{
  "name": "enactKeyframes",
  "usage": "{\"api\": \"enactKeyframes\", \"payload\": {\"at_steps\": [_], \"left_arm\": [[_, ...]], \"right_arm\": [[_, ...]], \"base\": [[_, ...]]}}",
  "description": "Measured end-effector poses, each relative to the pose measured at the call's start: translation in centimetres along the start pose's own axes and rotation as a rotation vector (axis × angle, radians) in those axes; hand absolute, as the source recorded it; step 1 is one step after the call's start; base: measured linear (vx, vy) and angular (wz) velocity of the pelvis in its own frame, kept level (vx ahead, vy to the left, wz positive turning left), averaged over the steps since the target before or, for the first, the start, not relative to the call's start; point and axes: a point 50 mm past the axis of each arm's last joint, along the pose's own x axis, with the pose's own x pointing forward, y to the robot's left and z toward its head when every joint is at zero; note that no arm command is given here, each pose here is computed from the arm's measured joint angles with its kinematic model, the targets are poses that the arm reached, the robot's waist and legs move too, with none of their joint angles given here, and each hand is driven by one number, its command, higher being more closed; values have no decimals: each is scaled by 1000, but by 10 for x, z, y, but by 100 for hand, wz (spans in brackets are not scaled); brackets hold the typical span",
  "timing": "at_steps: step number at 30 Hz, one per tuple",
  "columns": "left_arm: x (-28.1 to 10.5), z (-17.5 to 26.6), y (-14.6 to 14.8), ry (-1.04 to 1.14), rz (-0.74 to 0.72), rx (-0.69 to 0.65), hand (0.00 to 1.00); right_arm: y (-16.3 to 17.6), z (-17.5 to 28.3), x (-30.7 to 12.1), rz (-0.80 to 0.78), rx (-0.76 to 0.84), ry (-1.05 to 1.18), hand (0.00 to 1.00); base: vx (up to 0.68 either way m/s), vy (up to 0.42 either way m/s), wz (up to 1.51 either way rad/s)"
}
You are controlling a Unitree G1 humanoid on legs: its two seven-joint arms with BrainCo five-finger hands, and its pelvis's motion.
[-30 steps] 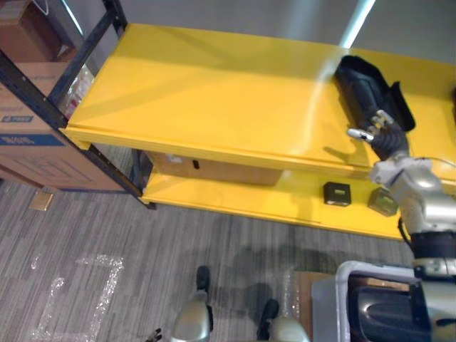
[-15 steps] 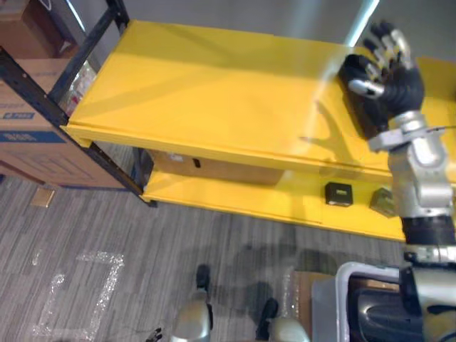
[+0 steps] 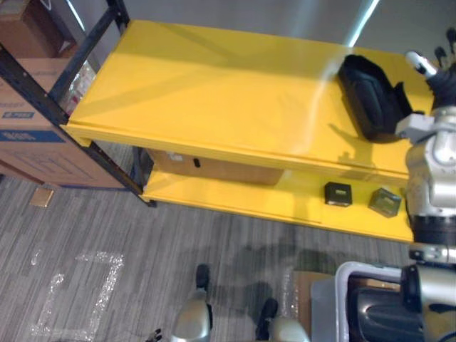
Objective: Walk over and take plastic housings, then place them on the shelf
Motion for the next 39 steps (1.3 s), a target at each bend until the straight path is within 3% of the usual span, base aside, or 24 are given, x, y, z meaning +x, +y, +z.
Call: {"api": "enactKeyframes", "payload": {"at_steps": [7, 14, 31, 39], "left_arm": [[0, -1, -1, 4, 0, 5, 0], [1, 4, -2, -9, -5, 7, 0], [2, 13, -5, -49, -17, 8, 0], [2, 13, -5, -52, -15, -22, 0]], "right_arm": [[-11, -28, 0, -68, -99, 148, 0], [4, -30, 12, 75, -91, 214, 0], [-11, -32, 32, 85, -184, 386, 0], [-5, -28, 33, 136, -155, 390, 0]], "base": [[1, -2, 2], [0, 0, 1], [0, -3, 1], [-3, -10, -7]]}}
